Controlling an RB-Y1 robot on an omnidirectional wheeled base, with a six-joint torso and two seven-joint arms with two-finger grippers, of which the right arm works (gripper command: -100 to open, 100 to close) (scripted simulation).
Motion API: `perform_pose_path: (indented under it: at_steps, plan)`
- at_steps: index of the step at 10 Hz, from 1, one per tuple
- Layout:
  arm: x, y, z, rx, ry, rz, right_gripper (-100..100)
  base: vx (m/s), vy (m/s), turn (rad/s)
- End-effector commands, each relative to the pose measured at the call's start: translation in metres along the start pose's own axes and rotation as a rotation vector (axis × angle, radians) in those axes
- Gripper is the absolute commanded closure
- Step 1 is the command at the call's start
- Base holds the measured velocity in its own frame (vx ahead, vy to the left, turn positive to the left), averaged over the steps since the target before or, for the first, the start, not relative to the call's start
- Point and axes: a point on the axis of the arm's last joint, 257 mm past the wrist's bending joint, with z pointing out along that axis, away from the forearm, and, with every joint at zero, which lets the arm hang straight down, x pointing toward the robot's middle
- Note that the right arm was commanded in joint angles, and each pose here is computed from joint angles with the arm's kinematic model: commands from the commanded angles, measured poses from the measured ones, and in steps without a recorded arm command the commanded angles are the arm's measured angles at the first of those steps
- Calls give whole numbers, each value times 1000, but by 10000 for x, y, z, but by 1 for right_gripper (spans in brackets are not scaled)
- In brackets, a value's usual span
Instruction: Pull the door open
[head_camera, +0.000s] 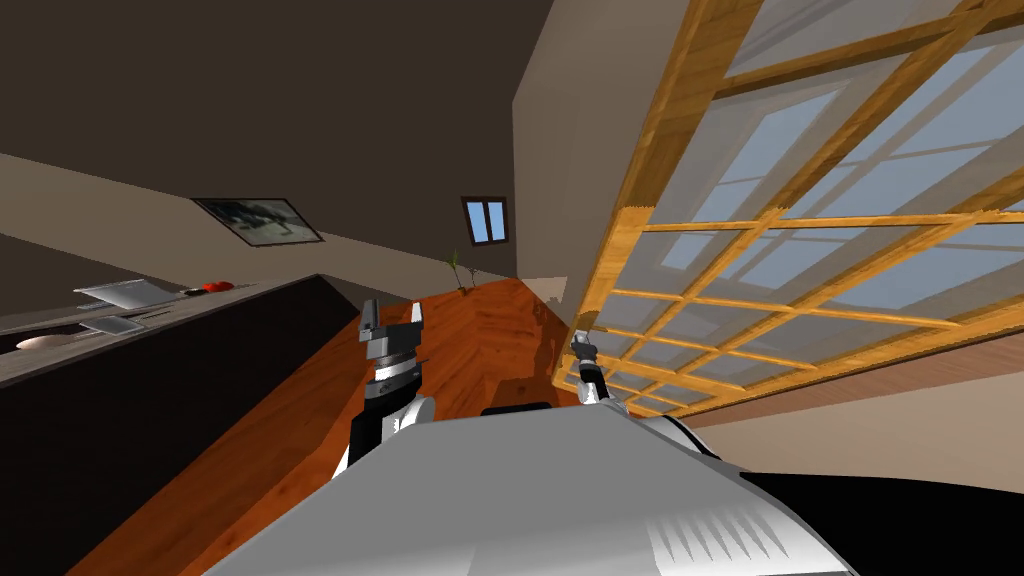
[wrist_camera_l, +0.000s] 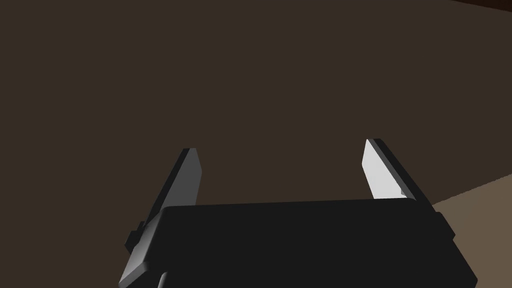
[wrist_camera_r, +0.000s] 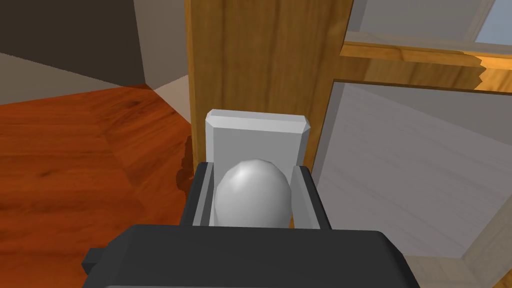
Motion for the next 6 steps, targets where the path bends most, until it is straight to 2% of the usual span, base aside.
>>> perform_pose_path:
  at_steps: [1, 4, 6]
  plan:
    - [-62, -45, -55, 25, -16, 11, 100, -191, 61, 89]
    - [-66, 29, -70, 53, -21, 12, 100, -212, 14, 109]
    - [-71, 74, -82, 70, -25, 13, 100, -205, -21, 113]
